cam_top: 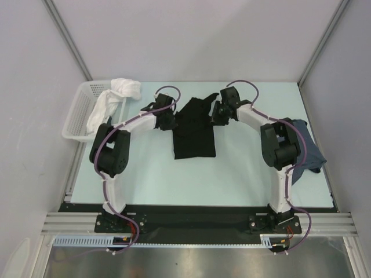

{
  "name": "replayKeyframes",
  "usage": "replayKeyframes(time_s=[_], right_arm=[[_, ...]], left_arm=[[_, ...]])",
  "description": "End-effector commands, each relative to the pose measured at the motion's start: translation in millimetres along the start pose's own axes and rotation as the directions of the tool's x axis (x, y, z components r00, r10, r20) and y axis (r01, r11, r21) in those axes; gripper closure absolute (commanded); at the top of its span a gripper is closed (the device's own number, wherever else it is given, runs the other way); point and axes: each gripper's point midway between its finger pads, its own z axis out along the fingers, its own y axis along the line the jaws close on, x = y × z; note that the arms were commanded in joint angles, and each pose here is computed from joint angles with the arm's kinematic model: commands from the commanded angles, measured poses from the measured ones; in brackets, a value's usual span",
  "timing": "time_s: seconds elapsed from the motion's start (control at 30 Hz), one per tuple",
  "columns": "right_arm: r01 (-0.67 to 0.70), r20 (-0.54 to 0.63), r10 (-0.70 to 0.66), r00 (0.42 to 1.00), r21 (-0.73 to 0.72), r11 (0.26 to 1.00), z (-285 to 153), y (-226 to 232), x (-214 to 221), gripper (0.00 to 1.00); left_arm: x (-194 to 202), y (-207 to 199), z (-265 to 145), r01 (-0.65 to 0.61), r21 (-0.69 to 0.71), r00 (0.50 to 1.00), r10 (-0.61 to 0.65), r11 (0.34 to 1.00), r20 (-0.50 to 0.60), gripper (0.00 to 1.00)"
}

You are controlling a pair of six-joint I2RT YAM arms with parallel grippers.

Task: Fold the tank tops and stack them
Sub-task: Fold the tank top

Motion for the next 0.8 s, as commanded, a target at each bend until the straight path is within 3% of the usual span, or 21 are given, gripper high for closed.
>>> replayKeyframes(time_s=[0.0, 0.03, 0.07, 0.13, 0.2, 0.23, 0.3, 0.4, 0.5, 0.63, 0.77], right_arm=[[0.002, 0.087, -0.001, 0.996, -0.018, 1.0, 10.3, 1.6, -30.5, 0.58], [0.0, 0.104, 0.0, 0.995, 0.006, 1.0, 9.3, -1.1, -33.9, 0.4], [-0.001, 0.114, -0.001, 0.994, 0.019, 1.0, 6.2, -3.4, -35.9, 0.3], [0.002, 0.115, -0.007, 0.993, 0.046, 0.999, -0.7, -10.5, -30.1, 0.25], [0.004, 0.156, -0.008, 0.988, 0.023, 1.0, -26.4, -3.3, -33.6, 0.24], [-0.009, 0.129, 0.005, 0.992, 0.027, 1.0, -28.0, -12.0, -14.9, 0.24], [-0.012, 0.147, 0.014, 0.989, -0.012, 1.0, -52.6, -6.3, -7.6, 0.26], [-0.036, 0.082, 0.042, 0.996, -0.066, 0.997, -66.1, -10.8, 32.0, 0.4], [-0.06, 0.008, 0.061, 0.998, -0.103, 0.993, -71.3, -19.3, 70.4, 0.46], [-0.077, -0.067, 0.066, 0.996, -0.173, 0.982, -70.2, -19.8, 107.8, 0.39], [-0.074, -0.109, 0.055, 0.993, -0.174, 0.982, -59.5, -21.8, 128.2, 0.39]], left_arm=[[-34.1, -5.5, 8.5, 0.011, 0.042, 0.998, -0.014, 0.999, 0.064, 0.79], [-33.9, -0.8, 11.0, 0.01, 0.024, 0.998, -0.012, 1.0, 0.059, 0.46], [-35.9, 0.6, 8.9, 0.006, 0.019, 0.998, -0.007, 1.0, 0.065, 0.34], [-40.0, 5.2, -4.0, 0.003, 0.007, 0.995, -0.004, 1.0, 0.095, 0.15], [-29.7, 12.4, -11.7, 0.003, 0.008, 0.995, -0.003, 1.0, 0.103, 0.09], [-33.9, 10.3, -27.7, 0.004, 0.025, 0.991, -0.008, 1.0, 0.132, 0.05], [-10.0, 18.6, -32.8, 0.012, 0.035, 0.995, -0.016, 0.999, 0.101, 0.05], [27.3, 16.3, -50.6, 0.007, 0.097, 0.998, -0.013, 0.995, 0.064, 0.08], [67.5, 7.7, -66.1, 0.005, 0.169, 1.0, -0.009, 0.986, 0.022, 0.12], [111.6, -8.2, -78.2, -0.004, 0.258, 1.0, 0.011, 0.966, -0.024, 0.2], [132.5, -11.6, -68.9, -0.008, 0.263, 0.998, 0.026, 0.965, -0.065, 0.22]])
